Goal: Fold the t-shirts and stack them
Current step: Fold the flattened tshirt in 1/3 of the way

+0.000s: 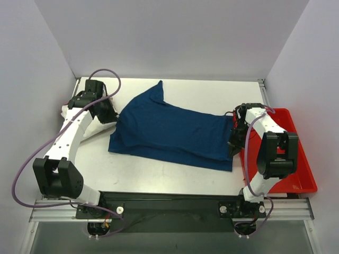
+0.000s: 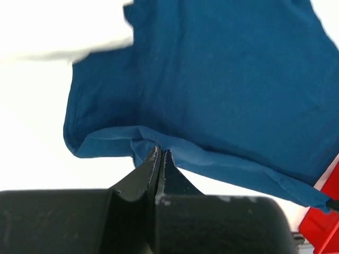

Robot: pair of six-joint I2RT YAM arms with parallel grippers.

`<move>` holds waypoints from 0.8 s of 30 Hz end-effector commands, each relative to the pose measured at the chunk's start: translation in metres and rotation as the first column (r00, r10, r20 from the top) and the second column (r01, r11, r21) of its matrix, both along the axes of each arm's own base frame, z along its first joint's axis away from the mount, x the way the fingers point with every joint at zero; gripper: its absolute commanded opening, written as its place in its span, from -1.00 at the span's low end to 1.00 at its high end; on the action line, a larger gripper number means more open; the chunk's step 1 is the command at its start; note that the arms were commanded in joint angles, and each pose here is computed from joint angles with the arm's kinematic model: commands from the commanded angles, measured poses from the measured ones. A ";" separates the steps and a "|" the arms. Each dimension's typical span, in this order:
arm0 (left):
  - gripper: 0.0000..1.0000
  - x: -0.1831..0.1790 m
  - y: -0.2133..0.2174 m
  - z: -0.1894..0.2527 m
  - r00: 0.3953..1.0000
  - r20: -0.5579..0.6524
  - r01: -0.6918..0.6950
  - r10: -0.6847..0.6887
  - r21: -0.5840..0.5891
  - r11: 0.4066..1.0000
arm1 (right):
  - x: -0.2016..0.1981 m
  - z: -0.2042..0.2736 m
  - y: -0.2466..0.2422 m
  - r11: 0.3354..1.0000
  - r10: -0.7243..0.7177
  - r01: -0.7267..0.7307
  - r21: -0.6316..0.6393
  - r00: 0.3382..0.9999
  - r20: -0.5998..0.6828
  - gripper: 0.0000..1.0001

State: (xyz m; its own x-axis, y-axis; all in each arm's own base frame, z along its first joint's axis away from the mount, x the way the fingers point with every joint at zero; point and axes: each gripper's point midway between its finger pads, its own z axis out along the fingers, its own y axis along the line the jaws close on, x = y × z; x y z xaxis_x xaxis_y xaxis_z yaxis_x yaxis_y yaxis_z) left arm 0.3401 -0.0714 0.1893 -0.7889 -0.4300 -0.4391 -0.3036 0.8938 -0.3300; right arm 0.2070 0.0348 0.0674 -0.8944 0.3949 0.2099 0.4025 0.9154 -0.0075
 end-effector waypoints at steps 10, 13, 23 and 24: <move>-1.00 0.074 -0.010 0.012 0.992 0.115 0.048 -0.049 0.012 0.999 | 0.034 -0.001 -0.013 1.000 -0.018 0.018 0.005 0.999 -0.030 -1.00; -1.00 0.086 -0.012 0.008 0.991 0.117 0.064 -0.066 0.017 0.998 | 0.041 -0.002 -0.014 1.000 -0.025 0.025 0.002 0.999 -0.025 -1.00; -0.96 0.133 -0.033 0.003 0.981 0.156 0.120 -0.113 -0.036 0.992 | 0.057 0.008 -0.018 0.997 -0.067 0.069 -0.029 0.997 0.043 -0.76; -0.53 0.139 -0.037 0.000 0.980 0.159 0.126 -0.118 -0.044 0.991 | 0.061 0.010 -0.019 0.997 -0.071 0.073 -0.032 0.995 0.064 -0.65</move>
